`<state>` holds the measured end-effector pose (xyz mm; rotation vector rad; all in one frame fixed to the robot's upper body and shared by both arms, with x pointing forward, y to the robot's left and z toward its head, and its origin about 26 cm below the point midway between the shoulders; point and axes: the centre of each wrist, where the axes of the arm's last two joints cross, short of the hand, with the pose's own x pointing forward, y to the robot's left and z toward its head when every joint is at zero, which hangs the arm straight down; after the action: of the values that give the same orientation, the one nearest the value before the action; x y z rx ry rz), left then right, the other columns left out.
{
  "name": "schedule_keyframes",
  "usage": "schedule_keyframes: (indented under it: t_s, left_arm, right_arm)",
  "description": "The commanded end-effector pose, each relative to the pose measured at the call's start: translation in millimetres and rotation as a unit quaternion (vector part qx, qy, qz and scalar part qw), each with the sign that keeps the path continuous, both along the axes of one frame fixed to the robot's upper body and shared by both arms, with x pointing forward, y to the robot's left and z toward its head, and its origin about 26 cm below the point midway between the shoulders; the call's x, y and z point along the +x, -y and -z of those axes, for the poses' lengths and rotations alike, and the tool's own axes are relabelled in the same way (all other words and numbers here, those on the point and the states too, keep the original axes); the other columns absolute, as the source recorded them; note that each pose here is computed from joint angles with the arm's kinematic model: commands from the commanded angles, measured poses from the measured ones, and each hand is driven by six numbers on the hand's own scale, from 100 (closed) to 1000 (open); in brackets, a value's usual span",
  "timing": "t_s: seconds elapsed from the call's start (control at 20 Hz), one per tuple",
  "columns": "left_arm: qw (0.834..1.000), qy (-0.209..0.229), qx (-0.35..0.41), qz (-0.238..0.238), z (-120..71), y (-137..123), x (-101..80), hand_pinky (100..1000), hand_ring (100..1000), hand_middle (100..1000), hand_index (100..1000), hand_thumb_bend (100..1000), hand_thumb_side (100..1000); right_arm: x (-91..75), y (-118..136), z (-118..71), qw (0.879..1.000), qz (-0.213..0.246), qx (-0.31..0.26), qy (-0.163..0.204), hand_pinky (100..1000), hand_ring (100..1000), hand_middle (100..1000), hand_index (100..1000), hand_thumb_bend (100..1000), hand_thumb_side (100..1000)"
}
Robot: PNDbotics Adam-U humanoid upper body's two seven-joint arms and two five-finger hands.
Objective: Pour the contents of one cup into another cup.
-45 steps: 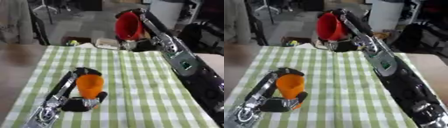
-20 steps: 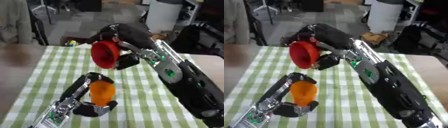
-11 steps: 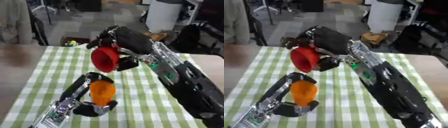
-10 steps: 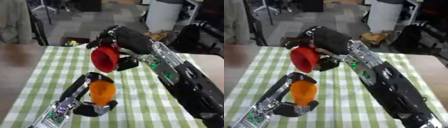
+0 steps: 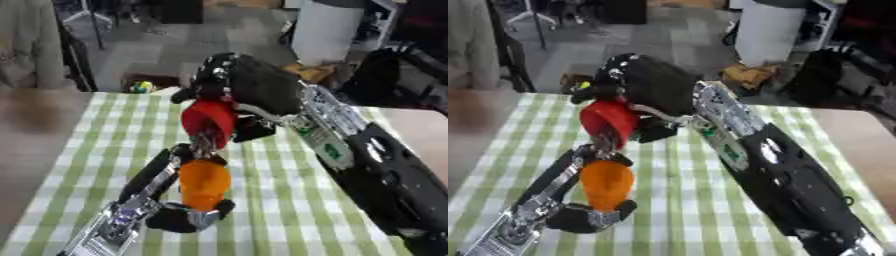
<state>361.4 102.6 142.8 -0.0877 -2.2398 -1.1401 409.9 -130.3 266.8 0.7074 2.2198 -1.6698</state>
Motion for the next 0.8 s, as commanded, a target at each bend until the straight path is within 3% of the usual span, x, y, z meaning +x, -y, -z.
schedule_keyframes:
  t_s: [0.05, 0.8]
  left_arm:
    - [1.000, 0.006, -0.011, 0.002, -8.0, 0.8, 0.5, 176, 264, 324, 668, 100, 168]
    - [1.000, 0.010, -0.012, 0.001, -9.7, 0.1, 0.3, 177, 266, 325, 669, 100, 167]
  right_arm:
    - [-2.7, 1.6, -11.0, 1.000, -0.001, -0.005, 0.030, 599, 543, 463, 812, 186, 100]
    - [-1.3, 2.5, -9.5, 0.999, -0.002, -0.001, 0.041, 592, 538, 431, 811, 178, 100]
